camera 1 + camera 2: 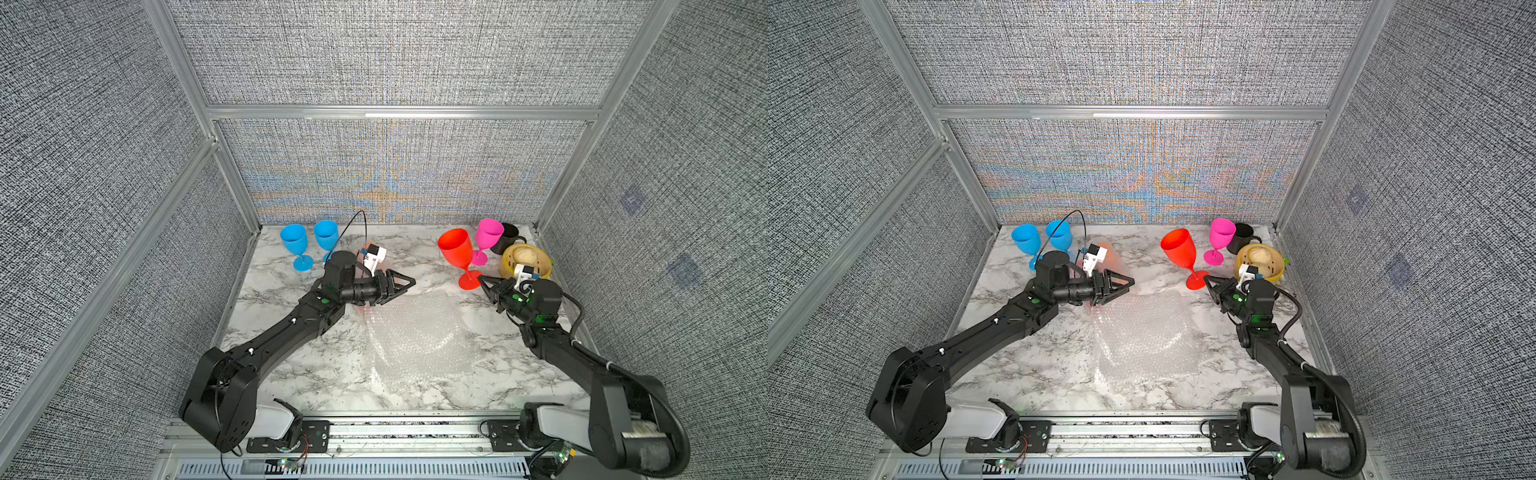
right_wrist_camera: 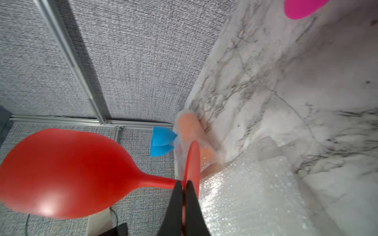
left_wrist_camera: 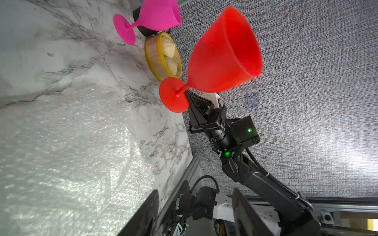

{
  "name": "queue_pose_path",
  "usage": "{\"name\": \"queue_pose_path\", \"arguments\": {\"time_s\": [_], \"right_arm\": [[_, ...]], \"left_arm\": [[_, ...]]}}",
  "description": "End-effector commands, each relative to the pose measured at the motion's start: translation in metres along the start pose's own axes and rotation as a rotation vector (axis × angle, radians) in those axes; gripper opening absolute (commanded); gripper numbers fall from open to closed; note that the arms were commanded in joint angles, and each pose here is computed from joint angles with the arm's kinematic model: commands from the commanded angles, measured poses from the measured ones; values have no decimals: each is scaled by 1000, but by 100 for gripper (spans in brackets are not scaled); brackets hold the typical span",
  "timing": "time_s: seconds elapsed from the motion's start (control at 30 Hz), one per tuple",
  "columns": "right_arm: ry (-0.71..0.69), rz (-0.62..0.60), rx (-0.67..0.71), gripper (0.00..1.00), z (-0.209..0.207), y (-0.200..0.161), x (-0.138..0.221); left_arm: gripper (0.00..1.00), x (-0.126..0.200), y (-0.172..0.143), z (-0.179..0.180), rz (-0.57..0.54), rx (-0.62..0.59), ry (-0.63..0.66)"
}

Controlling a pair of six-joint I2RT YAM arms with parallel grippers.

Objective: Unpack wine glasses from bubble wrap
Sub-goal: Place the wine glass at the center of the board.

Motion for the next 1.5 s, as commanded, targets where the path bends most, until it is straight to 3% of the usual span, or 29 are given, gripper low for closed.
{"name": "queue_pose_path", "arguments": {"time_s": [0.0, 0.3, 0.67, 1.27, 1.47], "right_arm": [[54, -50, 55, 0, 3, 15, -13], [114, -172, 33, 0, -26, 48, -66], [33, -242, 4, 0, -76, 69, -118], [-129, -235, -17, 0, -120, 79, -125], [-183, -231, -2, 6, -126, 78, -119]], "left_arm": [[56, 4, -16, 16, 79, -86, 104], [56, 0, -17, 18, 117, -142, 93], [56, 0, -14, 15, 118, -148, 67], [56, 2, -5, 23, 86, -97, 41], [56, 2, -4, 25, 82, -90, 38]]}}
Point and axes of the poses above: each gripper's point midway between its finger pads, its own x axis back along the fingers, its own z axis along the line the jaws close on, y = z × x, the point moved 3 cm from there along x, back along the fingers, and after that the axes turned 15 degrees about -x, right-handed, at the moved point
